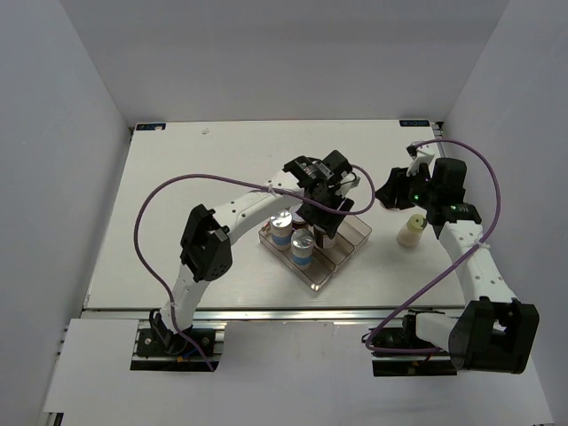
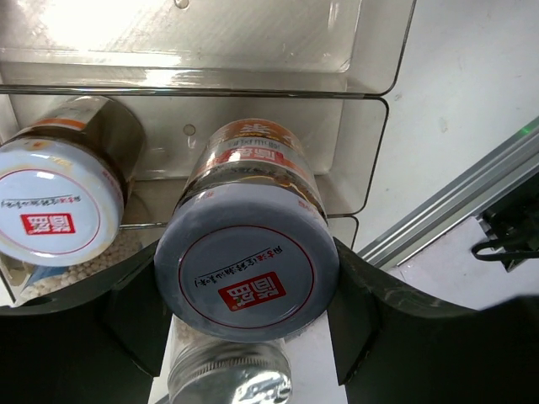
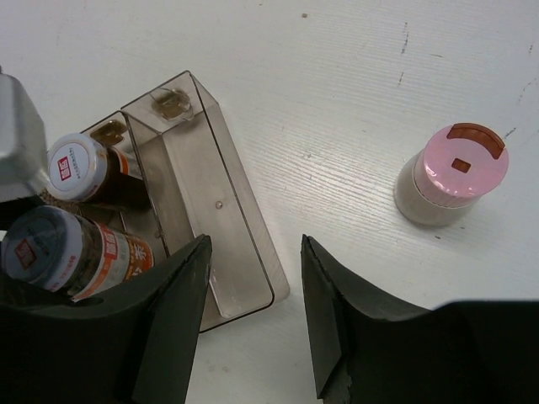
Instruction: Organize the condiment bottles
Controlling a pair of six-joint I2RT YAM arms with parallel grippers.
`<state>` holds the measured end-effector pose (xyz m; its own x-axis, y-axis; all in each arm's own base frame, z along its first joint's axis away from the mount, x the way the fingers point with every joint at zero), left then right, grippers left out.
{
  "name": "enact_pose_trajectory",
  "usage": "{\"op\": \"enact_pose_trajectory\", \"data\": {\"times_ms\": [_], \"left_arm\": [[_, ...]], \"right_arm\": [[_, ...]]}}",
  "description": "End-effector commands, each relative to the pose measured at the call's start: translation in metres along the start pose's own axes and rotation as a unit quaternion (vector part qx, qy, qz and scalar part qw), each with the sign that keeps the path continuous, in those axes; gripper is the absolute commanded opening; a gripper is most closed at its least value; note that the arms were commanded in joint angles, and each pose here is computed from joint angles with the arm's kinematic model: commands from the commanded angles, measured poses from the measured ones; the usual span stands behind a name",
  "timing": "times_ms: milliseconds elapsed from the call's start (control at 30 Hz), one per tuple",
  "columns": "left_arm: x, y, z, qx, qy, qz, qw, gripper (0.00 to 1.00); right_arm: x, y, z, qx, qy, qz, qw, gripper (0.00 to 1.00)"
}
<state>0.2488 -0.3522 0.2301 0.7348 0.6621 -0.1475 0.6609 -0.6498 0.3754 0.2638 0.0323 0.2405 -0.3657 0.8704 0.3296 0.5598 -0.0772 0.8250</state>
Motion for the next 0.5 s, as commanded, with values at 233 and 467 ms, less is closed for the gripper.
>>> {"op": "enact_pose_trajectory", "data": {"times_ms": [233, 467], "left_arm": [[-0.005, 0.01, 0.004, -0.023, 0.01, 0.011, 1.0, 0.11], [-0.006, 0.009, 0.013, -0.014, 0.015, 0.01, 1.0, 0.62]], "right_arm": [[0.001, 0.006, -0.002, -0.022, 0.007, -0.01, 1.0, 0.53], [0.001, 0.006, -0.002, -0.021, 0.008, -0.01, 1.0, 0.55]]}}
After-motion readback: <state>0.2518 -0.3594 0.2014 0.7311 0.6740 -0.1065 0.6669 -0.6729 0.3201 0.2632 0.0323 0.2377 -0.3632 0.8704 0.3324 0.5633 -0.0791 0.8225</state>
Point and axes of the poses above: each gripper's point midway between its finger pads, its own z axis out along the fingers, its own x axis along the line the jaws close on, y = z × x, the point moved 10 cm from there along -z, back along the fingers, and after that the axes turned 5 degrees about z, right-handed, at the moved point
